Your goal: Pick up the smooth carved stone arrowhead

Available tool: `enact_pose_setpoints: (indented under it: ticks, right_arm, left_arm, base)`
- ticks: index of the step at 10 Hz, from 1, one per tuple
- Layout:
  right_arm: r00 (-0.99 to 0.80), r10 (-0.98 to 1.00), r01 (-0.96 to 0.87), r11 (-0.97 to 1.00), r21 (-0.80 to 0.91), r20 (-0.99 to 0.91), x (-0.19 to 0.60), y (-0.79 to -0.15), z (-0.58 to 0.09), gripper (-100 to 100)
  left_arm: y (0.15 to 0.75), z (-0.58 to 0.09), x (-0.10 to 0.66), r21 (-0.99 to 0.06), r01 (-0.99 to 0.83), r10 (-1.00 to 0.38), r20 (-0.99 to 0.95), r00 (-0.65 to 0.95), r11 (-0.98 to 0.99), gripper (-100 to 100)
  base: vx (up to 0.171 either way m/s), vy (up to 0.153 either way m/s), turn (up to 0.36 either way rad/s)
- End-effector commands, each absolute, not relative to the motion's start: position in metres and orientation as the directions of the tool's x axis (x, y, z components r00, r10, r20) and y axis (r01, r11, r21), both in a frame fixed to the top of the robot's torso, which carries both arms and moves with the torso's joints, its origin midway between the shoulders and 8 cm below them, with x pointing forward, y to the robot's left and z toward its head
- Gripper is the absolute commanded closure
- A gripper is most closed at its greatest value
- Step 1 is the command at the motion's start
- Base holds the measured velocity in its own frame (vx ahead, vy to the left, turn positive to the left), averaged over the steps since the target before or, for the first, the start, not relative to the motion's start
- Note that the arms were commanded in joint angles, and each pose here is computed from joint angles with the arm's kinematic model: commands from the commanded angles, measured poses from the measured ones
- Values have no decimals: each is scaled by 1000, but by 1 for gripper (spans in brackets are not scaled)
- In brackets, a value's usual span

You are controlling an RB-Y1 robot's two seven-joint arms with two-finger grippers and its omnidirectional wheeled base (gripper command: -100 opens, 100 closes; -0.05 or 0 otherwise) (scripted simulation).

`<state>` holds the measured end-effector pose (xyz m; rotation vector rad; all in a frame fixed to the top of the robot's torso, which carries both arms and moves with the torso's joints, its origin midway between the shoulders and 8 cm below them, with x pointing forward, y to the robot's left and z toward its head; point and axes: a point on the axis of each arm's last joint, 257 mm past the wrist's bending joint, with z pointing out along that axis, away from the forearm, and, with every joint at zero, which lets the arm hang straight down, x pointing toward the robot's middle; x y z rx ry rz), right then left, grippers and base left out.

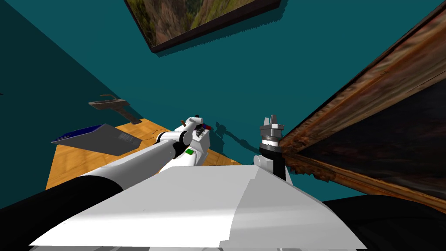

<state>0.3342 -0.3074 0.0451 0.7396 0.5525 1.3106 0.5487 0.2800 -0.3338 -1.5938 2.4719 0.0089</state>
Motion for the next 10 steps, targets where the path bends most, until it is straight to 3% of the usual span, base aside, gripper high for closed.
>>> enact_pose_setpoints:
  ticks: [1,2,3,7,8,9,10]
  right_arm:
    - [187,981,-653,90,752,45,334,-307,45,0]
    - [187,981,-653,90,752,45,334,-307,45,0]
    - [187,981,-653,90,752,45,334,-307,45,0]
    - [187,981,-653,90,752,45,334,-307,45,0]
    - [187,981,-653,90,752,45,334,-307,45,0]
    - [187,981,-653,90,752,45,334,-307,45,0]
    - [187,981,-653,90,752,45,334,-307,45,0]
  left_arm:
    - [282,-338,548,-102,-903,-902,-171,-398,417,-100]
    - [281,-337,547,-100,-903,-902,-169,-398,417,-100]
    - [281,-337,548,-101,-903,-902,-170,-398,417,100]
    - [281,-336,549,-103,-903,-902,-171,-397,417,100]
    - [281,-336,549,-104,-903,-902,-171,-397,417,0]
    - [282,-322,553,-101,-902,-900,-170,-400,420,100]
    - [282,-321,553,-103,-902,-900,-171,-400,420,100]
  base:
    - [25,17,-5]
    - [10,7,0]
    - [0,0,0]
    - [0,0,0]
    - [0,0,0]
    - [-27,-19,26]
    - [-35,-23,19]
